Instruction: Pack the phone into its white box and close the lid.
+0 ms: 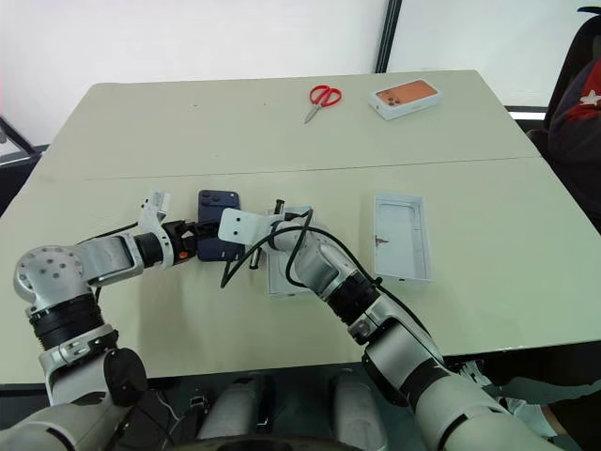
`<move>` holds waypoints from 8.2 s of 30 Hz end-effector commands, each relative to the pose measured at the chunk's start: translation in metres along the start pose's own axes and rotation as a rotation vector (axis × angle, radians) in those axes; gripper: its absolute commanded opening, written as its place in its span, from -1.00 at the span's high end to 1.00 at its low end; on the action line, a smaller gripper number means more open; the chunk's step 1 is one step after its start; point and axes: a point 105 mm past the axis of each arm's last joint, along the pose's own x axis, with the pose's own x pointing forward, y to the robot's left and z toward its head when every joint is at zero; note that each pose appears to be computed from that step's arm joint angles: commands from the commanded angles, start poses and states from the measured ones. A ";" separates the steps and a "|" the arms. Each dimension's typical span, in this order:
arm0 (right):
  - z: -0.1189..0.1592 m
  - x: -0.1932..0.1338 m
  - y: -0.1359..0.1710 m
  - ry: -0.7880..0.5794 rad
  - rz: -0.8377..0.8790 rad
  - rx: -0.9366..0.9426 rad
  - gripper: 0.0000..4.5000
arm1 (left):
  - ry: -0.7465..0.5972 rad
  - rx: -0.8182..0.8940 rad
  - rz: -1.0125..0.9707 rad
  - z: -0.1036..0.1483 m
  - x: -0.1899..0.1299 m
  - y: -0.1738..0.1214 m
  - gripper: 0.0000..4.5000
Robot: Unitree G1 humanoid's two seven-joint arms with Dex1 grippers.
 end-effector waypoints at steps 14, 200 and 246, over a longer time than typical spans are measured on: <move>0.009 0.002 0.011 -0.029 0.035 -0.014 1.00 | -0.046 -0.039 0.004 0.008 -0.007 0.004 0.48; -0.152 -0.218 -0.065 0.490 -0.338 1.107 -0.97 | -0.016 1.181 -0.494 -0.064 0.014 -0.076 1.00; 0.008 -0.132 -0.020 -0.281 0.143 1.806 0.98 | -0.224 1.070 -0.307 -0.016 0.005 -0.048 1.00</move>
